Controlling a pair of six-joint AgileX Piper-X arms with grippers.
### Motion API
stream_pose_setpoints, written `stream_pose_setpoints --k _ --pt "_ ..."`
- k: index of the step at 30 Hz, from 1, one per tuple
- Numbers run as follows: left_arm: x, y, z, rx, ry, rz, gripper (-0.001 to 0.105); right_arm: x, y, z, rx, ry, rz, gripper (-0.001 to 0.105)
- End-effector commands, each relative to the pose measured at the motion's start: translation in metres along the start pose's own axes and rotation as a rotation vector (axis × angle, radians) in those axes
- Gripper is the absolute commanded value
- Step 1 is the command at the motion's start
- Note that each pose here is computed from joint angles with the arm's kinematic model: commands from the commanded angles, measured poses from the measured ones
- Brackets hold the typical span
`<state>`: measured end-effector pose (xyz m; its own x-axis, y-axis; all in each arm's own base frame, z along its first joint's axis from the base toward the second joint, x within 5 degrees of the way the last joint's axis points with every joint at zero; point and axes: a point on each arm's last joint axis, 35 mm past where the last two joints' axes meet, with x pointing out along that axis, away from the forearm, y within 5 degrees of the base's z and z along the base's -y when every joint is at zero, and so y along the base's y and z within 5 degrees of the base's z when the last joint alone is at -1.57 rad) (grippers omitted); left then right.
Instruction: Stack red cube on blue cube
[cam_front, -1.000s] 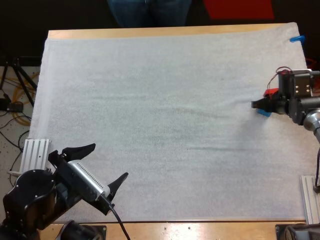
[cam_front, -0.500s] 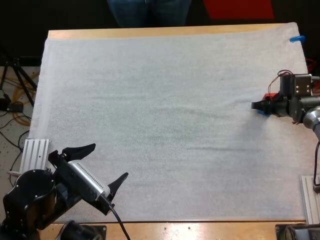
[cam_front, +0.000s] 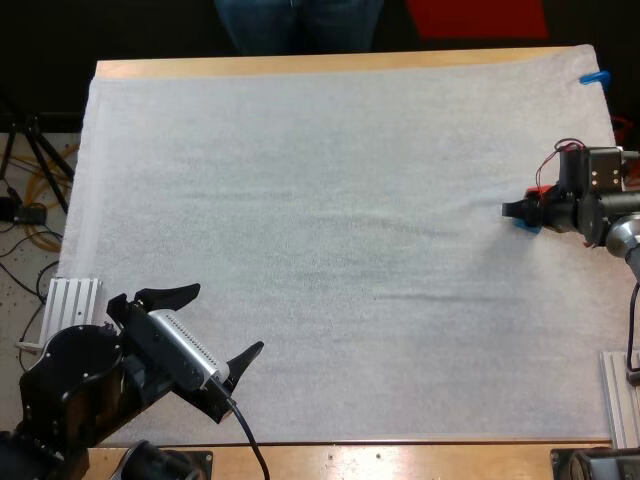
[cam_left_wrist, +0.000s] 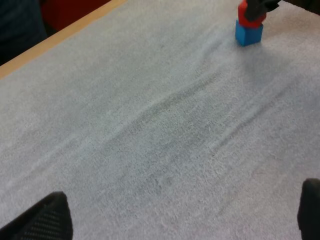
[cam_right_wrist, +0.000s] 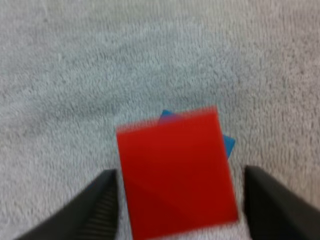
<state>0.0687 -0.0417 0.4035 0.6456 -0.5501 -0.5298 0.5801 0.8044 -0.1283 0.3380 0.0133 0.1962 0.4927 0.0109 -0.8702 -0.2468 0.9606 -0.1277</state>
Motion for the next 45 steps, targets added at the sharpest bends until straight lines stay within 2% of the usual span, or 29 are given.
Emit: stream_pose_setpoints --k 1,6,10,19,24,31,33,35,40,45 --pt "-0.002 -0.001 0.003 -0.004 -0.022 -0.013 0.087 0.0 -0.001 0.003 0.005 -0.022 0.003 0.062" --pt "-0.002 -0.001 0.003 -0.004 -0.023 -0.016 0.087 0.0 -0.001 0.003 0.004 -0.028 0.002 0.063" --pt "-0.002 -0.001 0.003 -0.004 -0.023 -0.016 0.087 -0.01 -0.003 0.006 0.006 -0.044 -0.053 0.063" --pt "-0.003 0.0 0.006 0.007 -0.051 -0.003 0.087 -0.084 -0.007 0.017 0.012 -0.253 -0.104 0.063" --pt "-0.004 0.007 0.015 -0.009 -0.137 0.113 0.087 -0.132 -0.007 0.014 0.001 -0.364 -0.136 0.063" --pt "-0.003 0.028 0.028 -0.064 -0.223 0.211 0.087 -0.171 -0.003 -0.002 -0.054 -0.39 -0.155 0.063" --pt "-0.003 0.039 0.03 -0.082 -0.237 0.289 0.087 -0.182 -0.002 -0.008 -0.055 -0.391 -0.158 0.063" --pt "-0.005 0.043 0.031 -0.091 -0.256 0.325 0.087 -0.19 -0.001 -0.013 -0.053 -0.392 -0.168 0.063" --pt "-0.006 0.044 0.032 -0.088 -0.267 0.338 0.087 -0.205 -0.003 -0.024 -0.039 -0.394 -0.192 0.063" --pt "-0.006 0.045 0.031 -0.097 -0.254 0.359 0.087 -0.224 -0.016 -0.043 0.019 -0.381 -0.252 0.063"
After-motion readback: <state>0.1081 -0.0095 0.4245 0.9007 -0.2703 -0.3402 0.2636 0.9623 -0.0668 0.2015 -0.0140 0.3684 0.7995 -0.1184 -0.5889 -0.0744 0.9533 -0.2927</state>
